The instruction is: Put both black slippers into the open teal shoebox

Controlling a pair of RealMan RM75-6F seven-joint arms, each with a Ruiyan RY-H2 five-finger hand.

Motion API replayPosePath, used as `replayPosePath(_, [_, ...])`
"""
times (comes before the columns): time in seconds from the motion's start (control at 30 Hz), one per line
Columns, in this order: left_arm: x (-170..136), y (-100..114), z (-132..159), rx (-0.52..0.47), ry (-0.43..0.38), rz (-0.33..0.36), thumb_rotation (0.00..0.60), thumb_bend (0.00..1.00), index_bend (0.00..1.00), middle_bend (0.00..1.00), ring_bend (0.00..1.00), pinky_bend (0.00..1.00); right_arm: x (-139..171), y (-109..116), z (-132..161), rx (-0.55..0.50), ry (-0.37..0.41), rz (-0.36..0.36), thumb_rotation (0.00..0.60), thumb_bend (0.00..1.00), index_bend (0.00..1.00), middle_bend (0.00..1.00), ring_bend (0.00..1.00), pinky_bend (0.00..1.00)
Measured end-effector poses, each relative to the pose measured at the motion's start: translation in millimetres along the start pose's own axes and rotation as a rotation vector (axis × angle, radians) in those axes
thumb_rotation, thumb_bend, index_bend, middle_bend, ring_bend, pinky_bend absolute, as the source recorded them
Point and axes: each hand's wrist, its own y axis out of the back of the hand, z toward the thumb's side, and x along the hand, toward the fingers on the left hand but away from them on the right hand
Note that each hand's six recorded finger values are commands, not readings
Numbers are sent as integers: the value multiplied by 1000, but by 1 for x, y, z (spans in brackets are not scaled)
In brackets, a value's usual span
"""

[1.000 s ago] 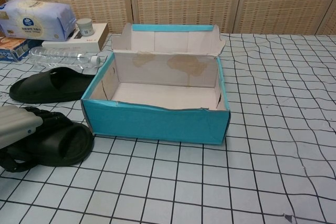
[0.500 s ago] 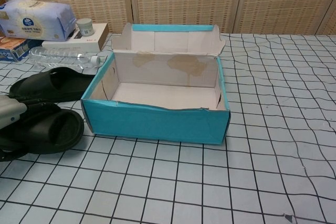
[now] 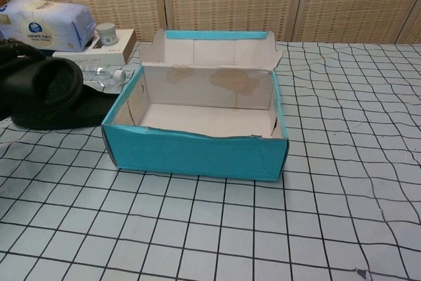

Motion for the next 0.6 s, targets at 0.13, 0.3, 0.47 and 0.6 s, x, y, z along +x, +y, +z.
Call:
replayPosePath(0.13, [19,31,26,-46,-82,40,600,511,624,701,635,548,0,0,0,-2,3,4,577,142,0,0,0,0])
replayPosePath(0.3, [47,50,70,-85,-219,22,600,513,619,695,630,545,-1,-1,-1,-6,-2,10,577,142,0,0,0,0])
replayPosePath(0.47, [78,52,115,-130,-322,-38,600,510,617,693,629,548,-2,-3,-2,-8,1,24,577,142,0,0,0,0])
replayPosePath(0.6, [107,49,149,-144,-361,-56,600,510,617,694,629,549,-4,-1,-7,-15,-15,18,577,142,0,0,0,0])
